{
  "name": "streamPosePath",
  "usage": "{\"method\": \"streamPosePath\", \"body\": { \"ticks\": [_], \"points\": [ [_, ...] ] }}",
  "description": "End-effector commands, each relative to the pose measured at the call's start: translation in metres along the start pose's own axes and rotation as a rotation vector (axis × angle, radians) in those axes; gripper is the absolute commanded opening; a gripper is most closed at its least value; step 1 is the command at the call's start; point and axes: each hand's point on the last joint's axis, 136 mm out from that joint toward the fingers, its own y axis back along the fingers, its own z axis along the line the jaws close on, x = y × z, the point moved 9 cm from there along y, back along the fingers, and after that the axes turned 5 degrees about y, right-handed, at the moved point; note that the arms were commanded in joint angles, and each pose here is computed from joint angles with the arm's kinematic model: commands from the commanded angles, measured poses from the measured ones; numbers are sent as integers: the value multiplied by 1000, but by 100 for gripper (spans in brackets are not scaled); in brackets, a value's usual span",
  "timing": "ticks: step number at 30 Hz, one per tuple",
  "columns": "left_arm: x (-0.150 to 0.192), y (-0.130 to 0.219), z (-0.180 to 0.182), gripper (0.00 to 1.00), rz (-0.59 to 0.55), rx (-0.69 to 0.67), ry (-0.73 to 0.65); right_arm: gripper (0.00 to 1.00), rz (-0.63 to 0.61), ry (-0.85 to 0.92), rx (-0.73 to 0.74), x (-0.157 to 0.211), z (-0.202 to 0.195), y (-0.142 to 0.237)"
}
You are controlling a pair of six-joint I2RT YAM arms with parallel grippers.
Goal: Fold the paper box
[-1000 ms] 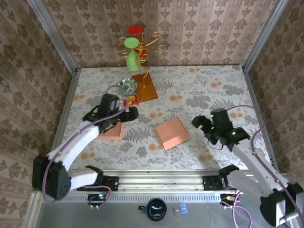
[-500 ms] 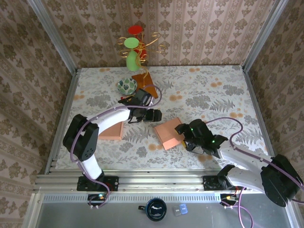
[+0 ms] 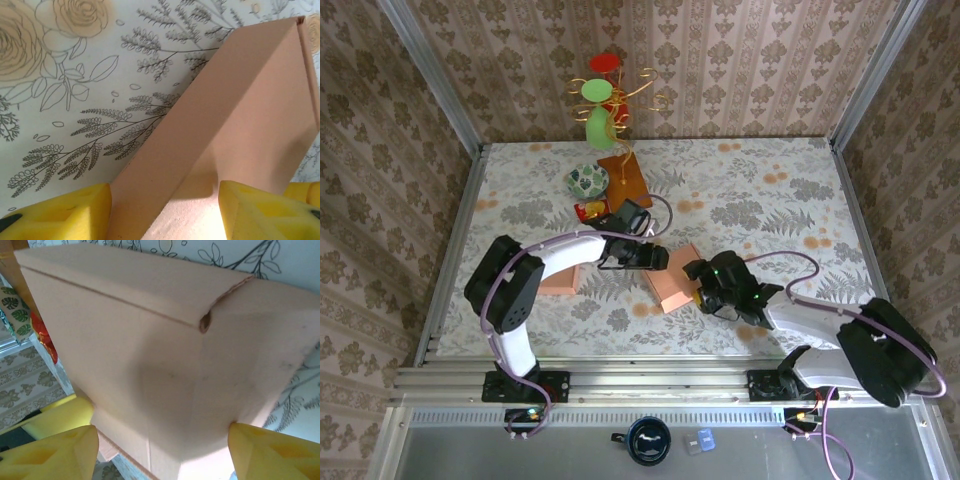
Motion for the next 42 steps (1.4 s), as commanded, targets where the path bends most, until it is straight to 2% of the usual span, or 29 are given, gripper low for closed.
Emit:
{"method": "streamPosePath", "body": {
  "ticks": [1, 6, 15, 24, 28, 31, 36, 42],
  "points": [
    [10, -11, -3, 57, 46, 54, 24, 69, -11, -12, -56, 0, 6, -9],
    [16, -15, -5, 56, 61, 57, 24, 65, 0, -29, -80, -1, 8, -24],
    [20, -17, -7, 55, 66, 76, 26, 64, 25, -41, -100, 1, 9, -33],
    [15, -9, -8, 55, 45, 59, 15, 64, 1, -70, -86, 0, 9, -18],
    [12, -8, -4, 55, 38, 48, 25, 75, -16, -61, -17, 1, 3, 2],
    [11, -7, -2, 55, 35, 43, 28, 79, -25, -50, 4, 1, -3, 15],
    [11, -9, -2, 55, 40, 49, 26, 77, -36, -53, -28, 0, -6, 24],
    [9, -11, -4, 55, 42, 52, 20, 72, -1, -51, -53, 2, 3, 5]
  ]
}}
